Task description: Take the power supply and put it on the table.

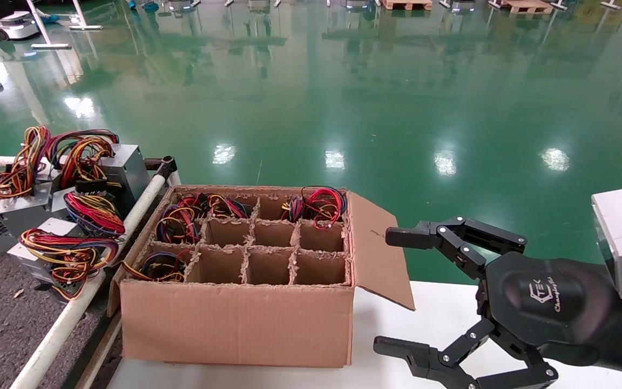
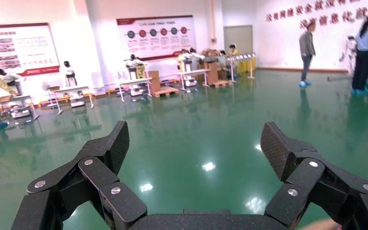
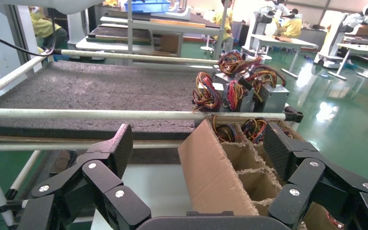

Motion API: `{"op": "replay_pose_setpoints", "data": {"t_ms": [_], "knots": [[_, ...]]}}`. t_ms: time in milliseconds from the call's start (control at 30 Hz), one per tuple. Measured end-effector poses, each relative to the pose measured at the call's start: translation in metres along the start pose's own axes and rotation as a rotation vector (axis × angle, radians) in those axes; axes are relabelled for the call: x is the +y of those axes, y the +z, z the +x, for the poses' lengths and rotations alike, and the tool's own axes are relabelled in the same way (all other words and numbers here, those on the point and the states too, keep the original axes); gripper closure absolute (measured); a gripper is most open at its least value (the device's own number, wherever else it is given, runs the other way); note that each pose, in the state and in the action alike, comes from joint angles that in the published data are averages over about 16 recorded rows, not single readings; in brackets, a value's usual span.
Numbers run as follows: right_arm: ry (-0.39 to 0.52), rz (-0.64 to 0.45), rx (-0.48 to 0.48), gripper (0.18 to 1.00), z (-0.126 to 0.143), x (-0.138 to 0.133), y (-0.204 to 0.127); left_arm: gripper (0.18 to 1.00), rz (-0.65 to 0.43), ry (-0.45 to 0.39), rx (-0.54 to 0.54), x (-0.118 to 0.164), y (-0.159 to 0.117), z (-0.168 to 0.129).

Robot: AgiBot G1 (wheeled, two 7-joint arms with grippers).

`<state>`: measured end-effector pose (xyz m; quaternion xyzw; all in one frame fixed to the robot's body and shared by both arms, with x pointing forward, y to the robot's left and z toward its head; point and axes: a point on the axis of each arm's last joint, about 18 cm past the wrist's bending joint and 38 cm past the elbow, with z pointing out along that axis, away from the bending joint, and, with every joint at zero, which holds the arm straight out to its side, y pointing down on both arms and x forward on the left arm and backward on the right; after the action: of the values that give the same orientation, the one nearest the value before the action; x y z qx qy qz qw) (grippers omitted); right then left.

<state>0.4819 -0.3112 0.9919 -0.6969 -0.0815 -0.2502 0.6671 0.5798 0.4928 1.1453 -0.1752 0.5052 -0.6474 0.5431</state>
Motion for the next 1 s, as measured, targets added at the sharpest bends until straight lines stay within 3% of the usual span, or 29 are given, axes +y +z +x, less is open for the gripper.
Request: {"op": "replay_pose_setpoints", "data": {"t_ms": [233,567,1000], "knots": [[0.0,0.0,0.0,0.179,0.0,0.0,0.0,0.184,0.037,-0.047,-0.055,0.001,0.026,-0.004],[0.0,0.0,0.0,0.179,0.0,0.0,0.0,0.184,0.024,0.002,-0.15,0.003,0.079,-0.005],[0.0,0.0,0.0,0.179,0.0,0.0,0.0,0.184,0.029,0.023,-0.323,-0.028,0.151,-0.001]]}}
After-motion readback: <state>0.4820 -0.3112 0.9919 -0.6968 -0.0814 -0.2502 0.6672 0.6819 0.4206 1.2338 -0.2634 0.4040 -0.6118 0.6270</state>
